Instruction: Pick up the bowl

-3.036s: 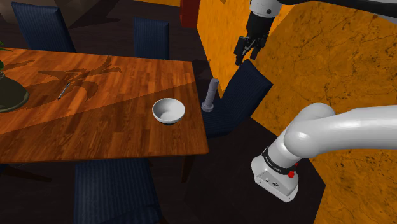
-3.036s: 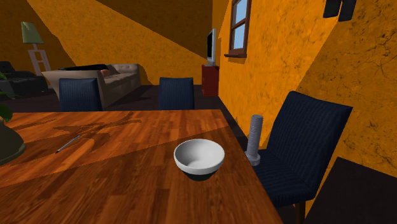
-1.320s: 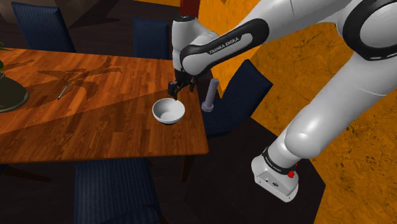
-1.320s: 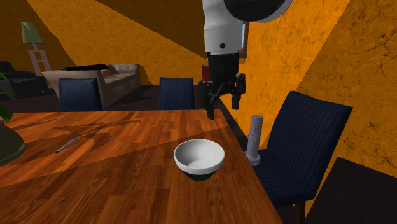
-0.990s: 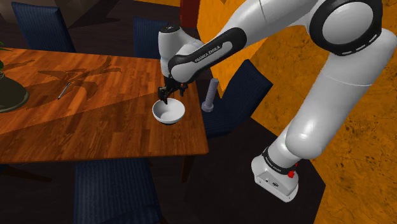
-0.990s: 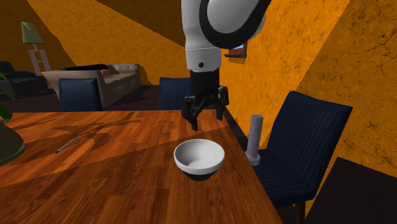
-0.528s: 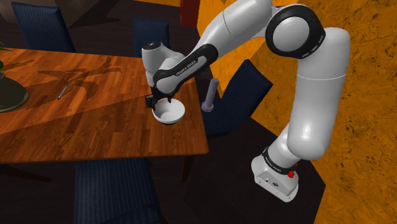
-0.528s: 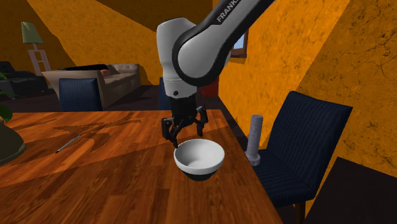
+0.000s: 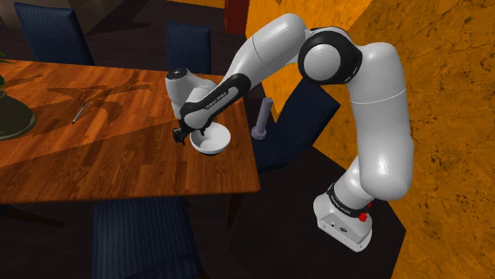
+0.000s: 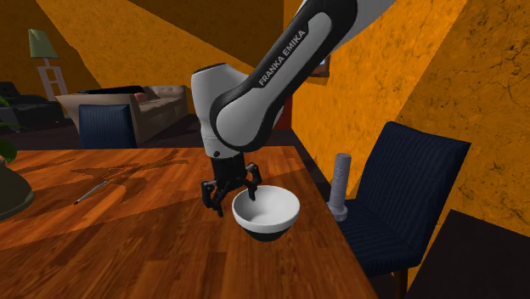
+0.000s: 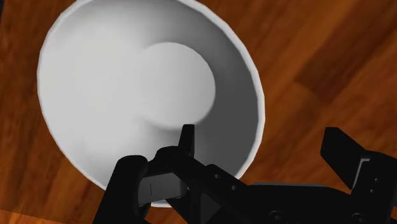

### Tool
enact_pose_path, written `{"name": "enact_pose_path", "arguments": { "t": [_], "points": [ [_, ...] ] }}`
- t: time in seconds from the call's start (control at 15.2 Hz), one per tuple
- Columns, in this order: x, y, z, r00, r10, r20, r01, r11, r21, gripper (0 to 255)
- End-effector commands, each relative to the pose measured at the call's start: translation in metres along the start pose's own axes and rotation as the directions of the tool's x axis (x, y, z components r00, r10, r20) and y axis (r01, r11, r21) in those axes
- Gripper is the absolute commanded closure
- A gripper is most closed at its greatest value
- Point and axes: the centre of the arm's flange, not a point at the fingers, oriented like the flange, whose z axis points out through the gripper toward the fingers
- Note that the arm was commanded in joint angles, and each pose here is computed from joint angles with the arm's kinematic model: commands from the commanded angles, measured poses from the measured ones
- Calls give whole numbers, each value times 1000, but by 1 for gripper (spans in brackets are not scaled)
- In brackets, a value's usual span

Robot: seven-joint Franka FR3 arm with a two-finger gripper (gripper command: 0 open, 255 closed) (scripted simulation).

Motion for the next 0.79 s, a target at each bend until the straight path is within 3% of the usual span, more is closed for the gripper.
{"name": "enact_pose_path", "arguments": {
  "t": [0.0, 0.26, 0.33, 0.73],
  "points": [
    [2, -2, 11, 1000, 0, 0, 0, 1000, 0, 0],
    [1, -4, 24, 1000, 0, 0, 0, 1000, 0, 0],
    [1, -3, 24, 1000, 0, 0, 0, 1000, 0, 255],
    [0, -3, 24, 1000, 0, 0, 0, 1000, 0, 255]
  ]
}}
